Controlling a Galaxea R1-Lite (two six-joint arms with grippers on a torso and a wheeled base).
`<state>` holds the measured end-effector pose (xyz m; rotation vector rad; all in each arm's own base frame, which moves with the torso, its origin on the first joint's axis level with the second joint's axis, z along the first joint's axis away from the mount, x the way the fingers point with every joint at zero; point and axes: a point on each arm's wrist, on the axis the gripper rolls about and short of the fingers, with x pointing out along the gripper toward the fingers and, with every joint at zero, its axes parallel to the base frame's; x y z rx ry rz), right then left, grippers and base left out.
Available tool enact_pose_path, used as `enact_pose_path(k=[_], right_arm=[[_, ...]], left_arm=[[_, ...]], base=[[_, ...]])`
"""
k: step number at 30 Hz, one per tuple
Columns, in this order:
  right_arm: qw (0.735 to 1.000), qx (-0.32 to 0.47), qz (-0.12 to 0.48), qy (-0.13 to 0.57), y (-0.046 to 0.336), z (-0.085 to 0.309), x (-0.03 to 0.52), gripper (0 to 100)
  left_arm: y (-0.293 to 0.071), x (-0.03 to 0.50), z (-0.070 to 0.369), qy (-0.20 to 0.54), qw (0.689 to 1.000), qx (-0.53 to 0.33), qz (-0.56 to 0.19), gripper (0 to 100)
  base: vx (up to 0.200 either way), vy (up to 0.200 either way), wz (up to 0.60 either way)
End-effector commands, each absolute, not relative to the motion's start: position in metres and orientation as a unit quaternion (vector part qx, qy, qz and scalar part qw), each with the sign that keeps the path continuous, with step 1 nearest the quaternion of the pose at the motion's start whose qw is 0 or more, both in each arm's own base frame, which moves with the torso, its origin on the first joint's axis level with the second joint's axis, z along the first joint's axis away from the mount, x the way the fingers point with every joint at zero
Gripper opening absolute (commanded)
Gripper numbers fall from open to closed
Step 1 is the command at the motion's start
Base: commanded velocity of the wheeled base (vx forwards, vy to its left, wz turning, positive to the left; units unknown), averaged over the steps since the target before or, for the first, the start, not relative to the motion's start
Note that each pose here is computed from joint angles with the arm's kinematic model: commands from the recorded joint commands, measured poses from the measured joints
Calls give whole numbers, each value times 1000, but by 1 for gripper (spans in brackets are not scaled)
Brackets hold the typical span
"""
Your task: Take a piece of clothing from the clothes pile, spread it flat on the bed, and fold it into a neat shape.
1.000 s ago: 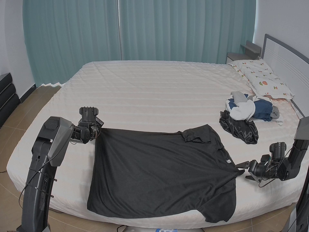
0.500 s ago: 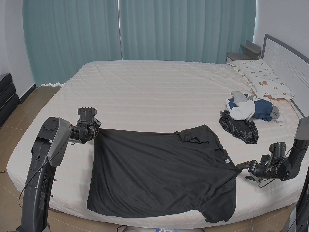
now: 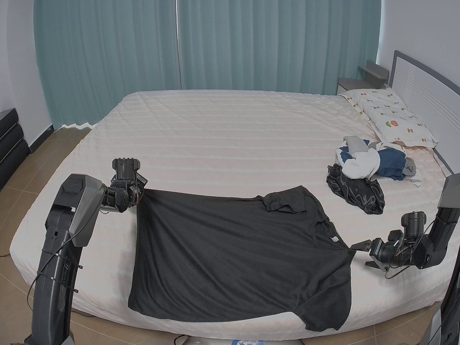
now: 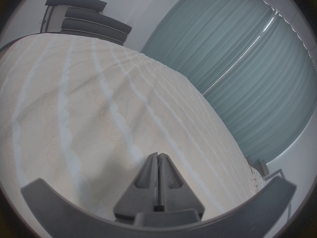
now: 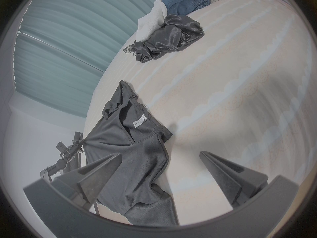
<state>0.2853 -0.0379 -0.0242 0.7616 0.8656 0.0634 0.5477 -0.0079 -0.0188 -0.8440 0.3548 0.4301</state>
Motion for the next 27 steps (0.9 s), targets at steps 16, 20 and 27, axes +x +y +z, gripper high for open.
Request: enact_pose_path(k=[16,20,27], right_arm=[[857,391,58,332,-23,7,318,100],[872,379,73,300,5,41,353,100],[859,389,92,321,85,53,400,100]], left_arm=[[-10,540,-4,181,846,-459,204,100],[-12,521,16,224,815,-504,175,100],[-9,500,31,262,781,-551,135,100]], base=[[0,0,0],[0,0,0],[0,0,0]])
